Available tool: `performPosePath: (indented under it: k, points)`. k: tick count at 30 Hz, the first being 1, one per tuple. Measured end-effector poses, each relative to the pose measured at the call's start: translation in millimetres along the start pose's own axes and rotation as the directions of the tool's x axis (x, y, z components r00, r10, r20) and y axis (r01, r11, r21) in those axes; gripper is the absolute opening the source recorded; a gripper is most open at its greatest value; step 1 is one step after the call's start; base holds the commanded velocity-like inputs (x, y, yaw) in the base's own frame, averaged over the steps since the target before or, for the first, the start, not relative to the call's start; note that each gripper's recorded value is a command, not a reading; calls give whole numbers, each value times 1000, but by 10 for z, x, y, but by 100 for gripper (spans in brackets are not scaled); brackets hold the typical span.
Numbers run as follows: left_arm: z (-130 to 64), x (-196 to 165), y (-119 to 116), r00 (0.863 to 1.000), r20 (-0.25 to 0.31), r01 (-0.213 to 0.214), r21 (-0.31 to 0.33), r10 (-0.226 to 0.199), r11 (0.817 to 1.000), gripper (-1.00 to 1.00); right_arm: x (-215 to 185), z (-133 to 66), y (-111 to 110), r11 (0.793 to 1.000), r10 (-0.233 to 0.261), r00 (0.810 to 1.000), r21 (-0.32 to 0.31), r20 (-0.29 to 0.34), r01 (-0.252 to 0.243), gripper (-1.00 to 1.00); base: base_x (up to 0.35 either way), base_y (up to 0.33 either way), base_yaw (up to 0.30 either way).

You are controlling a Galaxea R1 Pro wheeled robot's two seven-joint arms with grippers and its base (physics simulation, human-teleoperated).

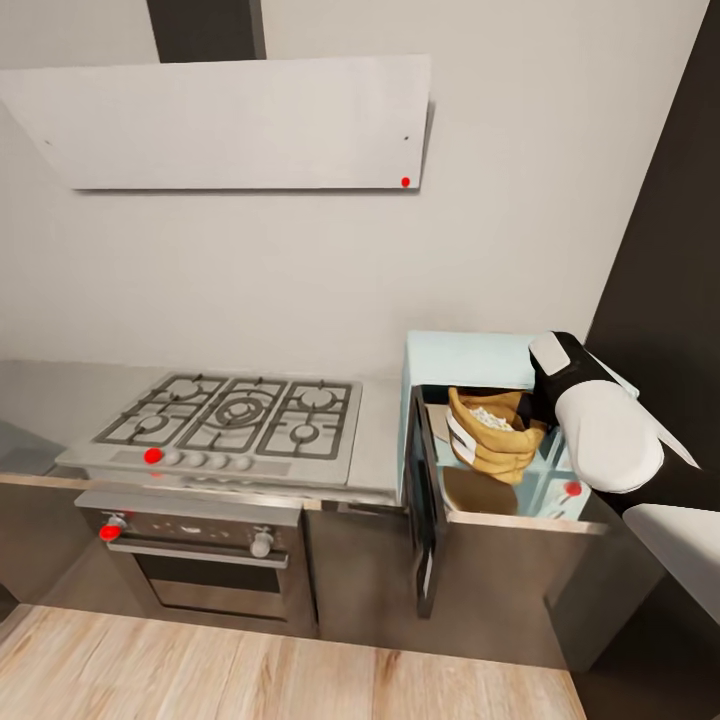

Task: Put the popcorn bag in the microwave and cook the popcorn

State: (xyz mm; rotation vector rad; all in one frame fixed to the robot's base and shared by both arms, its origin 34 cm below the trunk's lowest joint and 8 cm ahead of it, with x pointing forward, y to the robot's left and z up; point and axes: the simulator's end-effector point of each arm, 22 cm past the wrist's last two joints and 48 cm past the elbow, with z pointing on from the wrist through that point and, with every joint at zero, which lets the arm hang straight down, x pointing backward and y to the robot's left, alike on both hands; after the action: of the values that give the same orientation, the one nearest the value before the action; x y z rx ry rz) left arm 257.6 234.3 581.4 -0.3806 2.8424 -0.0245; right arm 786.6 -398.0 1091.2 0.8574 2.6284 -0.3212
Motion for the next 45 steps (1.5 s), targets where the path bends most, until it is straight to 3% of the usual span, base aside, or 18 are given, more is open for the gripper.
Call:
performPosePath:
  k: [45]
  points:
    - [1,0,0,1000,0,0,0,0,1000,100,3,1,8,1000,-2,1000,0,0,2,-100,57,0,0]
